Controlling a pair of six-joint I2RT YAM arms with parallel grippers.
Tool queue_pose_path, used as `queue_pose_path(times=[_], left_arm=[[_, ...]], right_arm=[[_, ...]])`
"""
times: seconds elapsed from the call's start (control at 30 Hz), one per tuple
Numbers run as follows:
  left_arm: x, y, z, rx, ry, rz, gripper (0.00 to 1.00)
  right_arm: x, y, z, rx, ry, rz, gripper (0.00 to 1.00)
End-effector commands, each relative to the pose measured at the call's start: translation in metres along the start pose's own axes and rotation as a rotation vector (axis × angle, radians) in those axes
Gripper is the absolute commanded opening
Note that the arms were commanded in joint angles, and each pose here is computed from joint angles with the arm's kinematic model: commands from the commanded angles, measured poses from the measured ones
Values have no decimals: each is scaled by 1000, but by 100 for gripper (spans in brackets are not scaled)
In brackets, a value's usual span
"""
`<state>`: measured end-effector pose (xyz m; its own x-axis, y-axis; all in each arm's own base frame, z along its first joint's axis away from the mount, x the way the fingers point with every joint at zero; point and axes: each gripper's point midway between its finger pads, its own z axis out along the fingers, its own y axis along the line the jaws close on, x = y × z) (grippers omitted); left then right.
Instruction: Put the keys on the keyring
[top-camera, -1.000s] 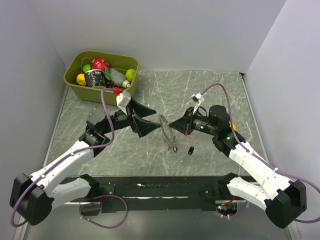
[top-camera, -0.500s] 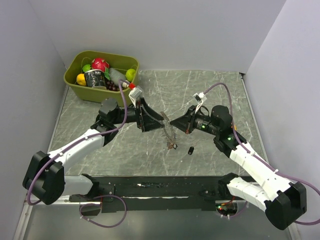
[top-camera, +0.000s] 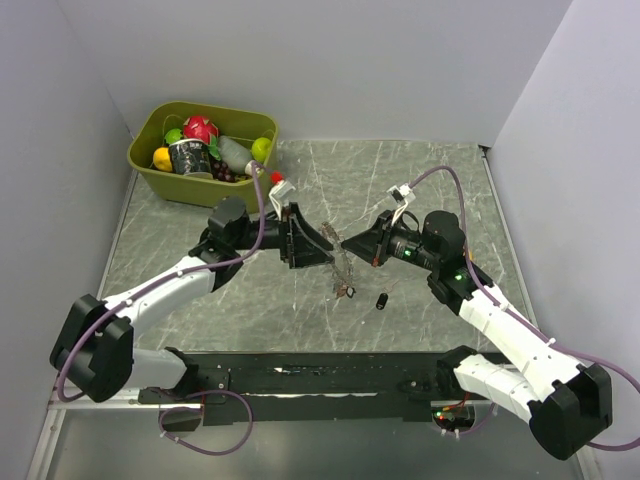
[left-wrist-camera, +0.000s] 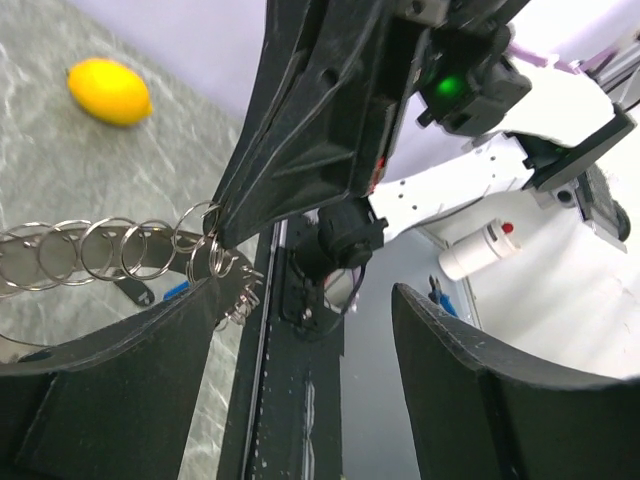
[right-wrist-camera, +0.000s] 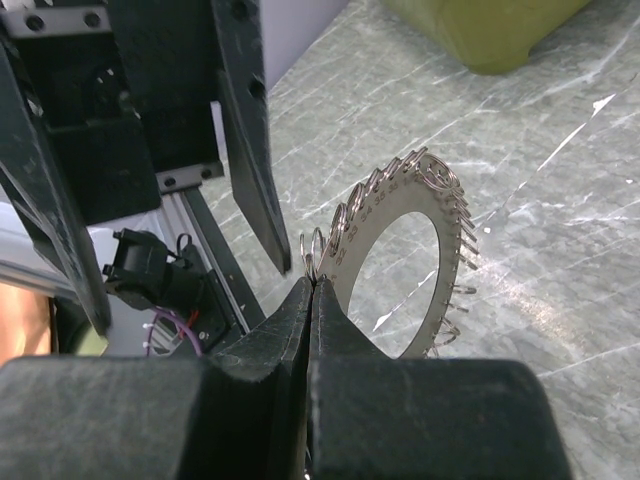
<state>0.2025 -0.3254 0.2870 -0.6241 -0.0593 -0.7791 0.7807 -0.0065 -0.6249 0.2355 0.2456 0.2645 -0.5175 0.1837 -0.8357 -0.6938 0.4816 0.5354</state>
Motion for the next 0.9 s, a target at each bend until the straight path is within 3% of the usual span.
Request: queue_pose_path(times=[0.0, 0.27, 0.87], left_arm=[[-8, -2, 12, -10, 19, 47, 75], [-8, 11, 16, -40, 9, 24, 73], [-11, 27, 22, -81, -34, 21, 54]], right_arm=[[-29, 17, -1, -57, -89, -54, 0], [-28, 18, -2, -66, -86, -56, 0], [-26, 27, -4, -117, -101, -31, 0]])
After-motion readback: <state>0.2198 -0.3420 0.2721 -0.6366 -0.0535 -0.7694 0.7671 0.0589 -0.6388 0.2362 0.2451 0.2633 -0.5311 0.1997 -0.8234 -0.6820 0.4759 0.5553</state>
